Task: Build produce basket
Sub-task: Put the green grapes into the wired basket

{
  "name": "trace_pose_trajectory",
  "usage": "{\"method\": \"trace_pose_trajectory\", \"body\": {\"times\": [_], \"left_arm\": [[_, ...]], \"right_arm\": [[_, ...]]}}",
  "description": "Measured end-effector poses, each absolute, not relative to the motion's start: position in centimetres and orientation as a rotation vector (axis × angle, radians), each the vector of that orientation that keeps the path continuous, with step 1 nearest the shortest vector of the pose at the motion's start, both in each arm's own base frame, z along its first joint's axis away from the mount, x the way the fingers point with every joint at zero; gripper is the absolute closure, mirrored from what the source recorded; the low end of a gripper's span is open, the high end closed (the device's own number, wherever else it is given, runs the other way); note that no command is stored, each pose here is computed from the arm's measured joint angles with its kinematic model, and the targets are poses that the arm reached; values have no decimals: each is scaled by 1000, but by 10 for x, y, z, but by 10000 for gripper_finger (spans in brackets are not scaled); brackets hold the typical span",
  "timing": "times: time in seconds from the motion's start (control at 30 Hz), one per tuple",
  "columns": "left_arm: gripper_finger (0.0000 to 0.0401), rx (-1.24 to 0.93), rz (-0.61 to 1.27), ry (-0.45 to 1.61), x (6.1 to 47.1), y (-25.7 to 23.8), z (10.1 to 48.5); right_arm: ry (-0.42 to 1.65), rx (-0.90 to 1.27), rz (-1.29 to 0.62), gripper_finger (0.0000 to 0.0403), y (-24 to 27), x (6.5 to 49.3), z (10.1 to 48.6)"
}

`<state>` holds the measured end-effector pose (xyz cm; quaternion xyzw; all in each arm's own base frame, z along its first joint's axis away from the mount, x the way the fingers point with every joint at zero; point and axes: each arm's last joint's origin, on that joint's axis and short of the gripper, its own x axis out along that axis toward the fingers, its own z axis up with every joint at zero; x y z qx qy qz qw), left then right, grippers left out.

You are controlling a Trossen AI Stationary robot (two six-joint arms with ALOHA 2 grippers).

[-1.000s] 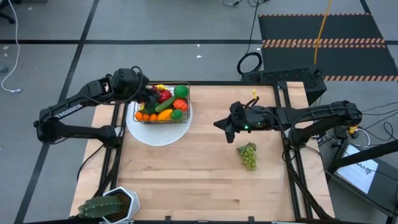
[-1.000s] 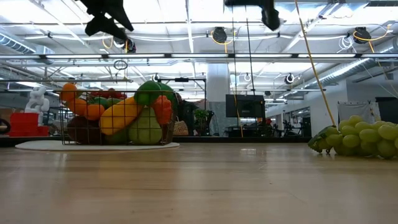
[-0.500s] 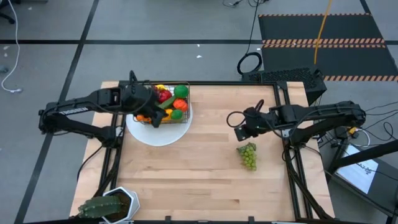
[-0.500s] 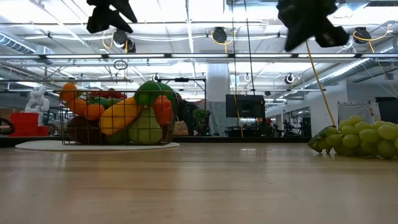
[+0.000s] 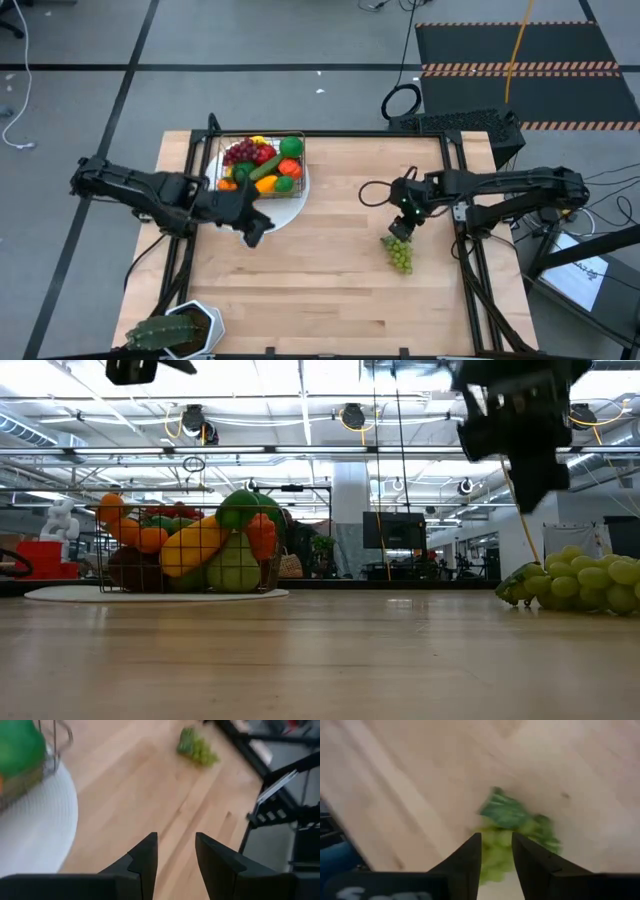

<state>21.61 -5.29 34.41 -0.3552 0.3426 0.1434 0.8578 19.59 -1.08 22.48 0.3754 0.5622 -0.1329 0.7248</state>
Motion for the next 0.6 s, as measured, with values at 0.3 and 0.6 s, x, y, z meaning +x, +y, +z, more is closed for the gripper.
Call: {"method": "trace_pose_trajectory", "body": {"times": [0.3, 0.6], "left_arm": [[270, -774, 326, 807, 231, -88, 321], [270, -778, 302, 791, 247, -99, 313]], "right_arm": [[1233, 735, -175, 245, -21, 186, 183], [1190, 480, -47, 203, -21, 183, 165]]}}
